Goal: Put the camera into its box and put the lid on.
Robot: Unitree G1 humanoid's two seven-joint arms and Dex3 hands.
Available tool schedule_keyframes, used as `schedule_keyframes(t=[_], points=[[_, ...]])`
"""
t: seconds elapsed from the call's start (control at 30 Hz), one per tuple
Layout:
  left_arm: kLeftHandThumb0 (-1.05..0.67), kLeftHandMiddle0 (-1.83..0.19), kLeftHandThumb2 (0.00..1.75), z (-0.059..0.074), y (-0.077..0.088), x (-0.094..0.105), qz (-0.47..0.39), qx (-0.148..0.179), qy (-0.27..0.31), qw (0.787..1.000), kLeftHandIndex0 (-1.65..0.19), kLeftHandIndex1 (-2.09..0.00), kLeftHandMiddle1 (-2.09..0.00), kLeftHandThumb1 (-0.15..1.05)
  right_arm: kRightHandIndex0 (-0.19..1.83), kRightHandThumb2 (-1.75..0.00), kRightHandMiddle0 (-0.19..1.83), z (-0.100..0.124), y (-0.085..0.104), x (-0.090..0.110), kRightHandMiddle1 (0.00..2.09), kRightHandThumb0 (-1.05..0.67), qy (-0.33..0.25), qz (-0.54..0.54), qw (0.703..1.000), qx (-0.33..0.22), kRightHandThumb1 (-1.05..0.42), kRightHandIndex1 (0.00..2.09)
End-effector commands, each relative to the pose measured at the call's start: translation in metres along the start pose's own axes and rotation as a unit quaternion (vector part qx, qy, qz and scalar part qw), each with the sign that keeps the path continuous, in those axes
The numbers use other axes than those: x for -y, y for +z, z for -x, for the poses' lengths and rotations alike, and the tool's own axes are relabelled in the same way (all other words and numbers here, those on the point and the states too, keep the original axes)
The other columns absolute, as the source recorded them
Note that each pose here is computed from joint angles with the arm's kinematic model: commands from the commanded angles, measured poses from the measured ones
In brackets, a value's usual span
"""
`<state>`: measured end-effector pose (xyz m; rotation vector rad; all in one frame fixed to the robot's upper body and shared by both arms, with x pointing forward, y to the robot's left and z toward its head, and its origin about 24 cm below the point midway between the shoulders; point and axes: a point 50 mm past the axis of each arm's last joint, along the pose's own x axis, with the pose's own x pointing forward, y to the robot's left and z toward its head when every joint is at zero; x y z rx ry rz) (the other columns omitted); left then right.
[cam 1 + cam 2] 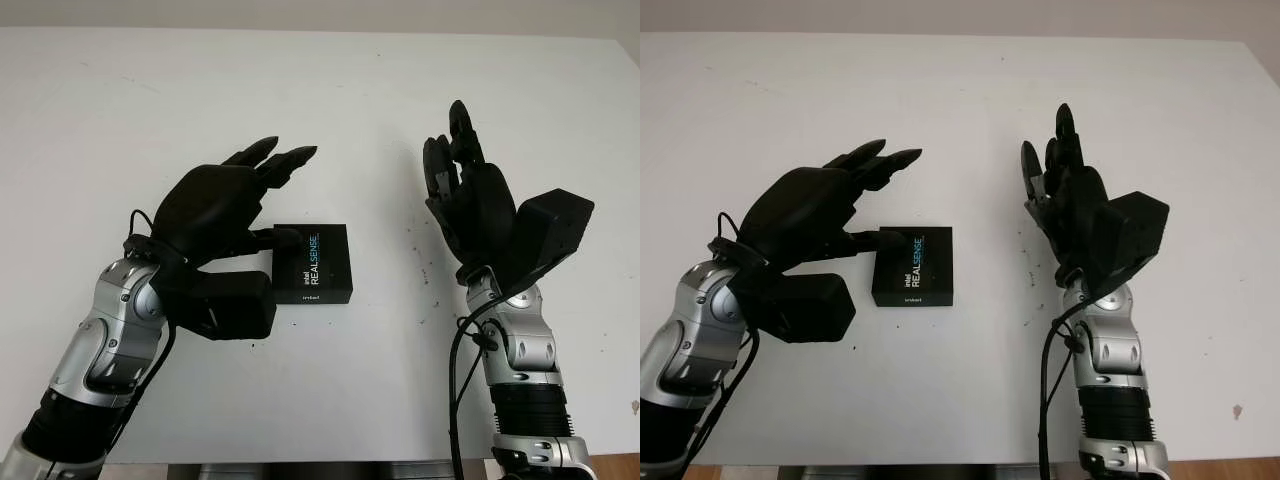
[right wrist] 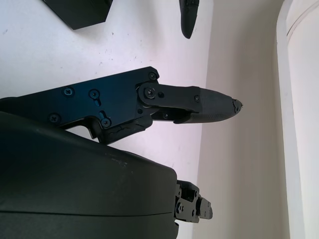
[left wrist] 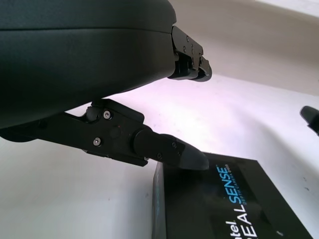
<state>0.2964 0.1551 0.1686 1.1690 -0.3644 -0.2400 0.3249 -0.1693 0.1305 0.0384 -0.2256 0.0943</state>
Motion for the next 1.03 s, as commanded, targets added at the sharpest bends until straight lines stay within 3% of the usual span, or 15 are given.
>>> schedule_keyframes(t=[0.0,0.17,0.27,0.33,0.53,0.63,0.73,1.0], points=[[-0.51,0.03,0.12,0.002,-0.007,0.005,0.075,-0.019,0.008,0.997,-0.05,-0.07,-0.01,1.04,-0.15,-0.50,-0.09,0.001,0.008,0.002,0.05,-0.67,0.003,0.007,1.000,0.022,-1.05,0.05],[-0.62,0.07,0.33,0.001,-0.019,0.001,0.266,-0.046,0.062,0.961,0.07,-0.02,-0.05,1.05,-0.15,-0.55,-0.10,0.005,0.012,-0.002,0.05,-0.67,0.004,0.004,1.000,0.031,-1.05,0.05],[-0.64,0.08,0.46,0.000,-0.024,-0.002,0.336,-0.036,0.112,0.935,0.09,-0.03,-0.05,1.05,-0.16,-0.60,-0.12,0.007,0.013,-0.005,0.04,-0.68,0.003,0.008,0.999,0.035,-1.05,0.05],[-0.64,0.10,0.52,0.000,-0.029,-0.002,0.392,-0.023,0.147,0.908,0.10,-0.03,-0.04,1.05,-0.17,-0.62,-0.13,0.010,0.014,-0.008,0.04,-0.70,0.001,0.017,0.999,0.037,-1.05,0.05],[-0.70,0.19,0.53,0.000,-0.049,0.006,0.547,-0.033,0.191,0.814,0.18,0.00,-0.01,1.05,-0.19,-0.65,-0.19,0.016,0.011,-0.018,0.00,-0.78,0.013,0.037,0.998,0.038,-1.05,0.00],[-0.71,0.19,0.57,0.000,-0.058,0.007,0.585,-0.038,0.199,0.785,0.19,0.00,0.00,1.05,-0.19,-0.66,-0.19,0.017,0.007,-0.021,0.00,-0.78,0.020,0.036,0.999,0.036,-1.05,0.00],[-0.71,0.19,0.60,0.001,-0.065,0.008,0.597,-0.041,0.206,0.774,0.19,0.00,0.00,1.05,-0.19,-0.65,-0.19,0.016,0.003,-0.022,0.00,-0.79,0.025,0.033,0.999,0.028,-1.05,0.00],[-0.69,0.19,0.63,0.006,-0.069,0.008,0.581,-0.044,0.209,0.785,0.19,0.00,0.00,1.05,-0.19,-0.68,-0.19,0.015,0.000,-0.023,0.00,-0.77,0.031,0.039,0.998,0.023,-1.05,0.00]])
